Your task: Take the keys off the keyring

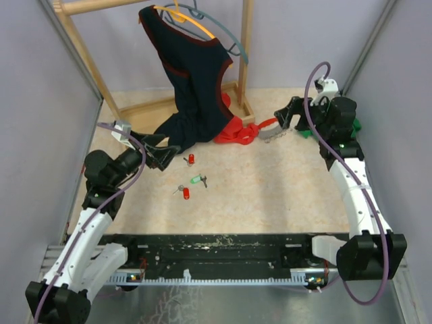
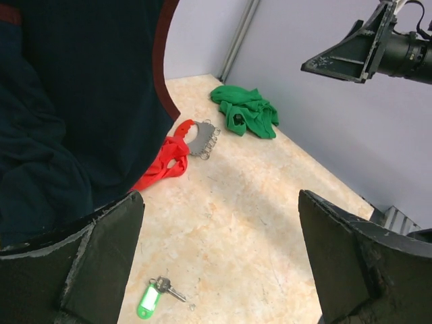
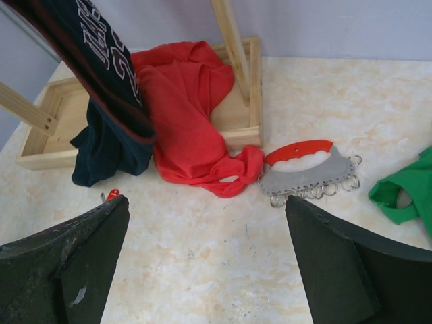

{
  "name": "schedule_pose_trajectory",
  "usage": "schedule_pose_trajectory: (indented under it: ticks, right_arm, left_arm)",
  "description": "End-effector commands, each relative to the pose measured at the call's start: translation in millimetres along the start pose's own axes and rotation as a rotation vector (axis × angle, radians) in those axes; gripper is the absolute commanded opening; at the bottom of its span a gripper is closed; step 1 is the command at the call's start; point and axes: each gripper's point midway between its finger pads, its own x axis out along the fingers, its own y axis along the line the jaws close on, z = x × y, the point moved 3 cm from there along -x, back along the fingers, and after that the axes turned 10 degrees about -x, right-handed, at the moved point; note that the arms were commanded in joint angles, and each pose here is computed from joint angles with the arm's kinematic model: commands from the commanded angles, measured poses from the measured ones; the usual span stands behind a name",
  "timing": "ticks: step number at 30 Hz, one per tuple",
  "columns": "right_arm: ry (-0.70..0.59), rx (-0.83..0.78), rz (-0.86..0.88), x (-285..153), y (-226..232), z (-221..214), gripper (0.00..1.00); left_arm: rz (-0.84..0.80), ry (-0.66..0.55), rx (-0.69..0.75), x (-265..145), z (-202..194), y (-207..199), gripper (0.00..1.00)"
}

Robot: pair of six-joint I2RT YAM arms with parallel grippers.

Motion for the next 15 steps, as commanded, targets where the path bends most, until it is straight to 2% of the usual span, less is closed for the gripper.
schedule_pose_trajectory:
  ticks: [1, 5, 8, 11, 15]
  right_arm:
    - [-0.093, -0.093, 0.065, 0.4, 6.4, 25.5, 0.99]
    - [-0.045, -0.25, 0.197, 13.7, 10.8, -1.3, 0.99]
    - [0.075, -0.348, 0.331, 27.9, 10.3, -38.9, 0.99]
    - [0.206, -0.332, 0.388, 47.6, 1.4, -63.7, 0.98]
    - [0.307, -0.293, 0.372, 77.2, -17.8, -78.3, 0.94]
  left_arm:
    - [-0.028, -0.001, -0.04, -3.9, -7.3, -3.3, 0.99]
    - [-0.027, 0.002, -0.059, -6.7, -14.0, -1.6, 1.0]
    - [-0.017, 0.002, -0.042, -10.1, -13.9, -2.2, 1.0]
    - [0.027, 0.037, 0.001, -14.1, -14.8, 1.7, 1.0]
    - [0.108, 0.119, 0.063, -21.0, -22.4, 13.2, 1.0]
